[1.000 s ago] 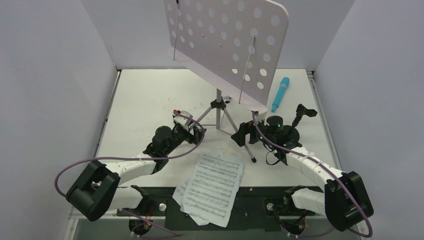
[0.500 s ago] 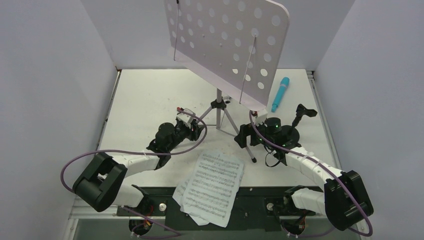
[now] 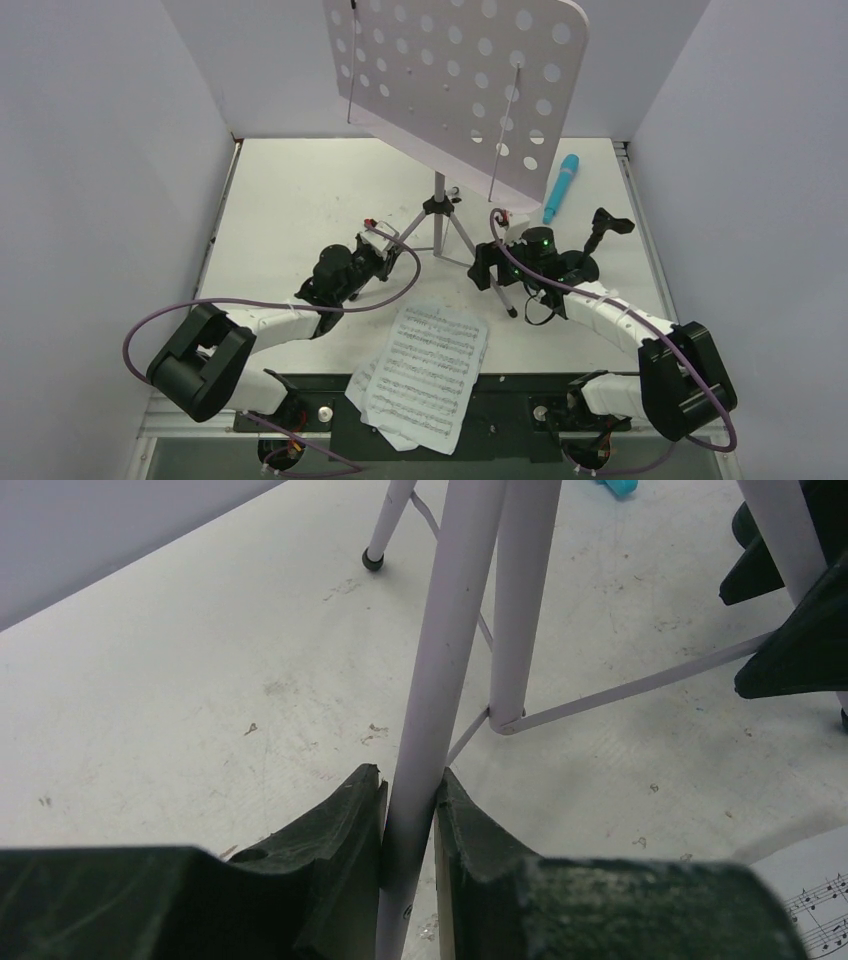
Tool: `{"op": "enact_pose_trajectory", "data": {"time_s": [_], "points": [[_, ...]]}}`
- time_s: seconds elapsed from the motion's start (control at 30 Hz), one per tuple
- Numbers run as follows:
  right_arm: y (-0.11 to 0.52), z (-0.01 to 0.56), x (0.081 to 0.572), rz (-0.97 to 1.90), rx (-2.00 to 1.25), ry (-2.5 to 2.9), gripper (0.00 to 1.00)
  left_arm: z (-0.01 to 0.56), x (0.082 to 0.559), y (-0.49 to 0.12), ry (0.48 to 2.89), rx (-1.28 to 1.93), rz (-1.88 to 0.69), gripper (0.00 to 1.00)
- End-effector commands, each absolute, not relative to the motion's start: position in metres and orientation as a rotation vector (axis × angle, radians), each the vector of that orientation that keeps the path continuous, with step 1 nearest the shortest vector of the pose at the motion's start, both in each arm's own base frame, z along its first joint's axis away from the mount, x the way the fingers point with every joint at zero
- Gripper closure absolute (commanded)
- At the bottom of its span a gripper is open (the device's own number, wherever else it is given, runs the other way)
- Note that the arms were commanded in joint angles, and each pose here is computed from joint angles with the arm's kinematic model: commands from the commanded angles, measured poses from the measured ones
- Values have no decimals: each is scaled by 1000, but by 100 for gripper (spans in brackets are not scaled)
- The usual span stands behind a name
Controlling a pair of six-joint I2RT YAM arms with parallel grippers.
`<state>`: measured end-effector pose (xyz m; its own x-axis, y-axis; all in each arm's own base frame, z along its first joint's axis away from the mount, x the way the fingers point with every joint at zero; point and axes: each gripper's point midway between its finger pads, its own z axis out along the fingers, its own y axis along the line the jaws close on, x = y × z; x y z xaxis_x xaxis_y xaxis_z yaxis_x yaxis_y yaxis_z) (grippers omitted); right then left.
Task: Set up the instrument practice props
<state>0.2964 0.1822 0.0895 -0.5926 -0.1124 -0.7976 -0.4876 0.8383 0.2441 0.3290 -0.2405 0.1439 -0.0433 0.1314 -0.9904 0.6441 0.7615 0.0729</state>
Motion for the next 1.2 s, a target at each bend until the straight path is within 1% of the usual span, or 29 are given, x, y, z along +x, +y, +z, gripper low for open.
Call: {"op": "enact_pose_trajectory", "data": {"time_s": [0.0,0.03,0.13,0.57,0.7,1.17], "points": [[184,111,322,514,-421,2115,12,165,338,-237,1557,541,-471,95],[185,112,324,510,-423,2116,12,166,338,-236,1554,535,-467,98],[186,115,331,497,-427,2116,12,169,338,-232,1550,521,-455,100],[179,117,375,413,-368,2143,11,166,336,-216,1572,441,-409,100],[180,119,389,408,-353,2142,11,166,338,-214,1583,365,-426,100],[180,107,429,361,-268,2198,10,163,349,-223,1628,273,-412,100]]}}
